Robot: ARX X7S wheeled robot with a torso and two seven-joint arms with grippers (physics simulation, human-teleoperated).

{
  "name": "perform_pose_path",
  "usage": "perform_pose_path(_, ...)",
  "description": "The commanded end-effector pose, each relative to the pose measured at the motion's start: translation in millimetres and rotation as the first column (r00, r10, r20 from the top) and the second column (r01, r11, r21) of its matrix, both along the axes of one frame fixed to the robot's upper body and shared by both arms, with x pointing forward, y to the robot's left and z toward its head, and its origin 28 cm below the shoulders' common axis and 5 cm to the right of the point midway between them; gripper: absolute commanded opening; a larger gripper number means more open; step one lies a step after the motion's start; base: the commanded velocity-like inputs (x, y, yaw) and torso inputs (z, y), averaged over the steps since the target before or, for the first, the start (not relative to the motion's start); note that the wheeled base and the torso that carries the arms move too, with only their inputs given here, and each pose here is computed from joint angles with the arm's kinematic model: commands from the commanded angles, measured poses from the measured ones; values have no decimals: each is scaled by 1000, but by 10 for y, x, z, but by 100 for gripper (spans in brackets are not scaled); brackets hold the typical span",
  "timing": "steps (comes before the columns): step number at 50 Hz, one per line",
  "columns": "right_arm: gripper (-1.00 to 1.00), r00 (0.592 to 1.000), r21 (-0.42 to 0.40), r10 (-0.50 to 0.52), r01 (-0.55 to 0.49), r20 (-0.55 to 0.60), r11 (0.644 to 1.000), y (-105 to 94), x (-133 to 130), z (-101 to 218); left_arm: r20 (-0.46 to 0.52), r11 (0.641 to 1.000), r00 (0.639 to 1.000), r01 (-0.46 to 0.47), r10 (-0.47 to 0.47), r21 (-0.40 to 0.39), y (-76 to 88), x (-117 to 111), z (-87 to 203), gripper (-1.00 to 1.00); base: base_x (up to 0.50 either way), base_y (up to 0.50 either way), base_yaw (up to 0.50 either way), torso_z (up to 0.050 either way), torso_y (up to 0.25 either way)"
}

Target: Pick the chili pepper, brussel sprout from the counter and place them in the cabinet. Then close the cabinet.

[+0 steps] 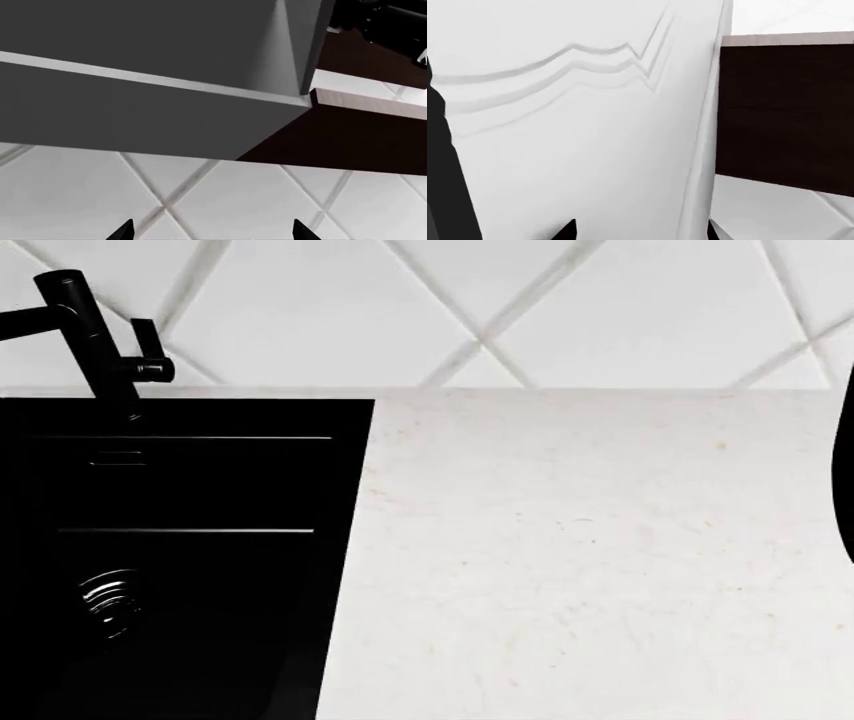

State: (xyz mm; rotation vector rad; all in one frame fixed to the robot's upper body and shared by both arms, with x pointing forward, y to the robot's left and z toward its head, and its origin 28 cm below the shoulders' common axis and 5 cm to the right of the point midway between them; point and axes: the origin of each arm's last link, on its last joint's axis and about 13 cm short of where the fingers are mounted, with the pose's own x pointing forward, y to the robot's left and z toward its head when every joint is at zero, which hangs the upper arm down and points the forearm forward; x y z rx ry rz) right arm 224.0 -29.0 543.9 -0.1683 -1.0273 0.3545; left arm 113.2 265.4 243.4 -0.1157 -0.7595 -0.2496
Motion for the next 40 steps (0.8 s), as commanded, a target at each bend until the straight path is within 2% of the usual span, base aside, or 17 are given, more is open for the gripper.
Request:
perform_pose_path(1, 100, 980, -165, -98, 69, -174, 984, 256, 502, -175, -6, 1000, 1000, -1, 1, -9, 48, 33, -49, 100, 12, 6, 7, 0, 0)
perform_pose_path(15, 100, 963, -217, -149, 100, -223, 971, 427, 805, -148, -17, 1000, 1000, -3, 2, -17, 82, 38, -91, 100, 6, 7, 8, 3, 0)
perform_pose_path(21, 100, 952, -211, -172, 119, -253, 970, 443, 994, -226, -20, 1000, 1000, 5, -5, -21, 87, 27, -112, 100, 6, 6, 6, 0, 0)
perform_pose_path(27, 100, 949, -230, -170, 109, -266, 967, 505, 1044, -302, -23, 999, 1000, 9, -10, -31, 114, 32, -139, 100, 4, 6, 2, 0, 0)
perform_pose_path(40, 100, 929, -232, -211, 143, -303, 962, 469, 1186, -462, -26, 999, 1000, 3, -4, -44, 162, 55, -168, 100, 3, 3, 0, 0, 0)
